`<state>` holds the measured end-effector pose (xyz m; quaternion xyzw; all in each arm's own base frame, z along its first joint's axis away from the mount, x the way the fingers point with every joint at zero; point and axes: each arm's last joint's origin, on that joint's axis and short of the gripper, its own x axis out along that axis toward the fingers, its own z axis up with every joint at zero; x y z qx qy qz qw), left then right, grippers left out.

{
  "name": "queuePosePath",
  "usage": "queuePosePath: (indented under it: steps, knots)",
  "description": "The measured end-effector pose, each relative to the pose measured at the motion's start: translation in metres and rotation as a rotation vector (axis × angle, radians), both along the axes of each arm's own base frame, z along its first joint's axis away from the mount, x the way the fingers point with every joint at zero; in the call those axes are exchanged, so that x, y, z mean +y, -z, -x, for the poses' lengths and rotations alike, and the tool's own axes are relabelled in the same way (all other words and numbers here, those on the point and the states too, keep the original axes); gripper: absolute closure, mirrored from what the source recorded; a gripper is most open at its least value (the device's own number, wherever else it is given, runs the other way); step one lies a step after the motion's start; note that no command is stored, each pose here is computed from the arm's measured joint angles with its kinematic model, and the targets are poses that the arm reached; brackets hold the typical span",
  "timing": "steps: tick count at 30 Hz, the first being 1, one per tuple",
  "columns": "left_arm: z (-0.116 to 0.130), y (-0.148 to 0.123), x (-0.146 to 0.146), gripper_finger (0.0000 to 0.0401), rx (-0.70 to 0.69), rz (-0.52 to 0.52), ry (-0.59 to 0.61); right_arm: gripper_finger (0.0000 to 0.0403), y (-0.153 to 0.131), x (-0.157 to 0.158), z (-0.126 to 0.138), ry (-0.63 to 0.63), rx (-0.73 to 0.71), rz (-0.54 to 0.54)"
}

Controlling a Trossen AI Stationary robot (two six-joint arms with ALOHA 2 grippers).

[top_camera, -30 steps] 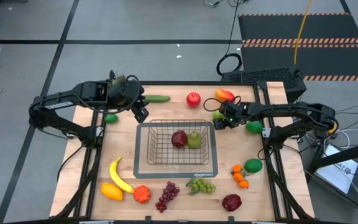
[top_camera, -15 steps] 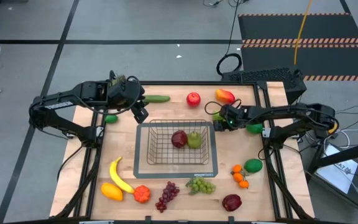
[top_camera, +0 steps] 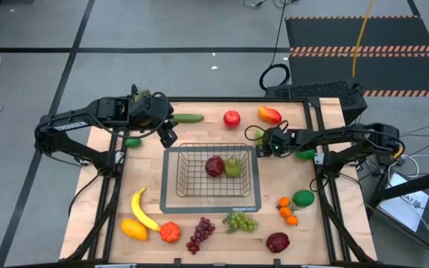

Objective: Build produce basket
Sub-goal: Put the green pear into the gold wire basket

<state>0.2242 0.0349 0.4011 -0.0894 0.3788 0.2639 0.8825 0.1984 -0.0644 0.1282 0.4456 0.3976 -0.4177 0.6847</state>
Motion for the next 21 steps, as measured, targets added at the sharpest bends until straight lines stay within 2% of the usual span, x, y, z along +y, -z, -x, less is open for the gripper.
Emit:
queuePosePath:
  steps: [5, 13, 16, 21]
  knots:
    - [0.0, 0.0, 0.0, 0.0265, 0.0, 0.0, 0.0, 0.0261, 0.0061, 0.0033, -0.0031, -0.021, 0.03, -0.002]
    - [0.0, 0.0, 0.0, 0.0265, -0.003, 0.005, -0.006, 0.0267, 0.0071, 0.0042, -0.0038, -0.014, 0.048, 0.056]
    - [0.0, 0.0, 0.0, 0.0265, -0.003, 0.005, -0.006, 0.0288, 0.0075, 0.0041, -0.0033, -0.045, 0.064, 0.073]
    - [0.0002, 0.0, 0.0014, 0.0265, -0.003, 0.004, -0.013, 0.0353, 0.0085, 0.0052, -0.0014, -0.073, 0.099, 0.098]
